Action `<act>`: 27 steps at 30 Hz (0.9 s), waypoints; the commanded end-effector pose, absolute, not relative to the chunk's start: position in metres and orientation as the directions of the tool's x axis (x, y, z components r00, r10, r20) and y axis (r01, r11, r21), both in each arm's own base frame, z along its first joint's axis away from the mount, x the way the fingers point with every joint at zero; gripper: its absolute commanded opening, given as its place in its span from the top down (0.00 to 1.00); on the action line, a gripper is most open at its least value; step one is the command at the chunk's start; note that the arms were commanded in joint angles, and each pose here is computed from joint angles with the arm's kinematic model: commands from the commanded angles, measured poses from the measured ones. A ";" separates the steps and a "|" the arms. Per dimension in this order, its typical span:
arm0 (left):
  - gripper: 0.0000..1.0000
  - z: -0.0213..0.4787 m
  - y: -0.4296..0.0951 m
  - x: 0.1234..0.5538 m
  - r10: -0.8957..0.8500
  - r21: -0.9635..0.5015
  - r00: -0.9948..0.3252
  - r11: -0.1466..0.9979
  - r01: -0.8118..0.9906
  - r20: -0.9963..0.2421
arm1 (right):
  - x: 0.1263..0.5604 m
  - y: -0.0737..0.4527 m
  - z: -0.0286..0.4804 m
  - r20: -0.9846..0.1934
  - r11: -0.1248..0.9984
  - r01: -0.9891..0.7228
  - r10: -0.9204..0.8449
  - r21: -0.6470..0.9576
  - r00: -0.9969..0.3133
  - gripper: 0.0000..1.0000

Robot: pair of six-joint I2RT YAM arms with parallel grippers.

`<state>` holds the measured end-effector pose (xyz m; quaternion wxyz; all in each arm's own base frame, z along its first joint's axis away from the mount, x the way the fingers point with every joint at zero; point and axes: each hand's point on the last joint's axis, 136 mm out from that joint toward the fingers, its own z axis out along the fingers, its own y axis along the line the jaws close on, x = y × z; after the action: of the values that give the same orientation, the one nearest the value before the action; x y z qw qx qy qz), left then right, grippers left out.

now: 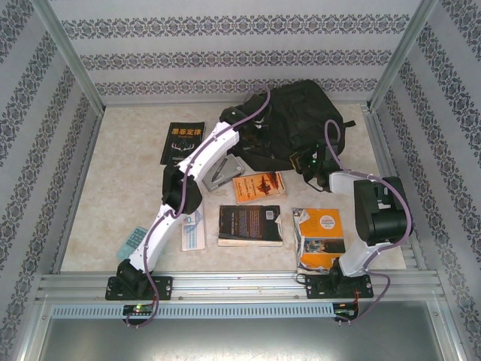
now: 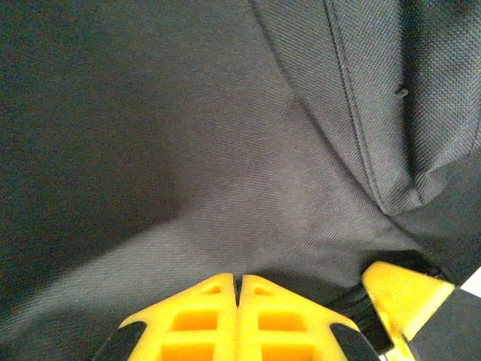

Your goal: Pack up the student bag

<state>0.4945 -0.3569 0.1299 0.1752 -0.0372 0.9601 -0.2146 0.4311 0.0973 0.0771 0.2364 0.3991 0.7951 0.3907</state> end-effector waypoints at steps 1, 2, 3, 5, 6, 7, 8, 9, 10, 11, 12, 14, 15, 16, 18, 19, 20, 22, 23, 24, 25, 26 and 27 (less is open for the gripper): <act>1.00 0.162 -0.323 0.507 -0.164 -0.376 -0.903 0.927 -0.003 -0.397 | 0.431 0.078 0.074 -0.108 0.451 0.476 0.802 0.755 -0.588 1.00; 1.00 0.162 -0.320 0.508 -0.166 -0.375 -0.903 0.927 -0.006 -0.396 | 0.432 0.075 0.074 -0.111 0.460 0.480 0.798 0.747 -0.592 1.00; 1.00 0.162 -0.318 0.509 -0.167 -0.374 -0.903 0.927 -0.008 -0.396 | 0.434 0.072 0.075 -0.114 0.468 0.484 0.795 0.739 -0.596 1.00; 1.00 0.163 -0.313 0.511 -0.167 -0.368 -0.902 0.930 -0.010 -0.398 | 0.439 0.066 0.077 -0.124 0.488 0.486 0.787 0.725 -0.604 1.00; 1.00 0.164 -0.309 0.512 -0.166 -0.361 -0.901 0.932 -0.011 -0.401 | 0.442 0.064 0.078 -0.129 0.502 0.485 0.778 0.716 -0.614 1.00; 1.00 0.164 -0.307 0.513 -0.168 -0.357 -0.899 0.934 -0.014 -0.404 | 0.443 0.063 0.076 -0.127 0.516 0.490 0.768 0.702 -0.627 1.00; 1.00 0.165 -0.304 0.513 -0.168 -0.350 -0.898 0.937 -0.017 -0.407 | 0.447 0.061 0.078 -0.131 0.527 0.490 0.762 0.694 -0.634 1.00; 1.00 0.166 -0.302 0.514 -0.166 -0.345 -0.897 0.938 -0.016 -0.411 | 0.449 0.059 0.078 -0.132 0.538 0.494 0.756 0.683 -0.641 1.00; 1.00 0.167 -0.301 0.514 -0.164 -0.343 -0.896 0.939 -0.014 -0.413 | 0.451 0.057 0.076 -0.130 0.547 0.498 0.750 0.673 -0.648 1.00; 1.00 0.168 -0.301 0.514 -0.163 -0.344 -0.895 0.939 -0.011 -0.415 | 0.453 0.055 0.076 -0.131 0.552 0.501 0.748 0.667 -0.650 1.00; 1.00 0.170 -0.301 0.514 -0.162 -0.344 -0.894 0.939 -0.009 -0.418 | 0.454 0.054 0.075 -0.129 0.556 0.506 0.747 0.659 -0.652 1.00; 1.00 0.173 -0.303 0.514 -0.159 -0.352 -0.893 0.936 0.000 -0.422 | 0.457 0.051 0.074 -0.132 0.570 0.510 0.739 0.644 -0.660 1.00; 1.00 0.175 -0.303 0.514 -0.159 -0.357 -0.892 0.934 0.003 -0.423 | 0.458 0.050 0.074 -0.135 0.583 0.508 0.730 0.633 -0.670 0.99; 1.00 0.176 -0.303 0.514 -0.158 -0.359 -0.890 0.933 0.006 -0.427 | 0.459 0.050 0.073 -0.133 0.599 0.508 0.718 0.619 -0.684 0.97; 1.00 0.180 -0.303 0.514 -0.155 -0.358 -0.888 0.934 0.012 -0.433 | 0.462 0.044 0.076 -0.153 0.645 0.499 0.687 0.579 -0.710 0.96; 1.00 0.182 -0.303 0.513 -0.154 -0.358 -0.887 0.934 0.014 -0.436 | 0.462 0.040 0.078 -0.168 0.667 0.497 0.674 0.555 -0.719 0.95; 1.00 0.182 -0.304 0.512 -0.151 -0.360 -0.889 0.933 0.017 -0.433 | 0.463 0.035 0.078 -0.178 0.681 0.500 0.669 0.534 -0.722 0.94; 1.00 0.183 -0.309 0.510 -0.145 -0.376 -0.892 0.926 0.030 -0.429 | 0.463 0.034 0.084 -0.178 0.678 0.498 0.670 0.541 -0.720 0.87; 1.00 0.183 -0.315 0.508 -0.137 -0.384 -0.894 0.922 0.042 -0.427 | 0.463 0.039 0.088 -0.168 0.665 0.489 0.672 0.565 -0.721 0.76; 1.00 0.184 -0.320 0.506 -0.130 -0.393 -0.895 0.918 0.055 -0.427 | 0.463 0.044 0.092 -0.156 0.648 0.484 0.678 0.588 -0.718 0.65; 1.00 0.185 -0.327 0.504 -0.124 -0.405 -0.896 0.912 0.066 -0.426 | 0.461 0.048 0.098 -0.148 0.630 0.478 0.685 0.612 -0.713 0.56; 1.00 0.187 -0.334 0.501 -0.120 -0.422 -0.899 0.903 0.077 -0.422 | 0.458 0.053 0.104 -0.139 0.610 0.476 0.695 0.633 -0.706 0.49; 1.00 0.188 -0.340 0.499 -0.120 -0.437 -0.901 0.895 0.084 -0.417 | 0.454 0.056 0.111 -0.138 0.596 0.473 0.703 0.648 -0.697 0.44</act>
<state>0.5048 -0.3301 0.1453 0.1937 -0.0258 0.9605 -0.1982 0.4539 0.0622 0.0845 0.1593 0.3288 0.8863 0.2845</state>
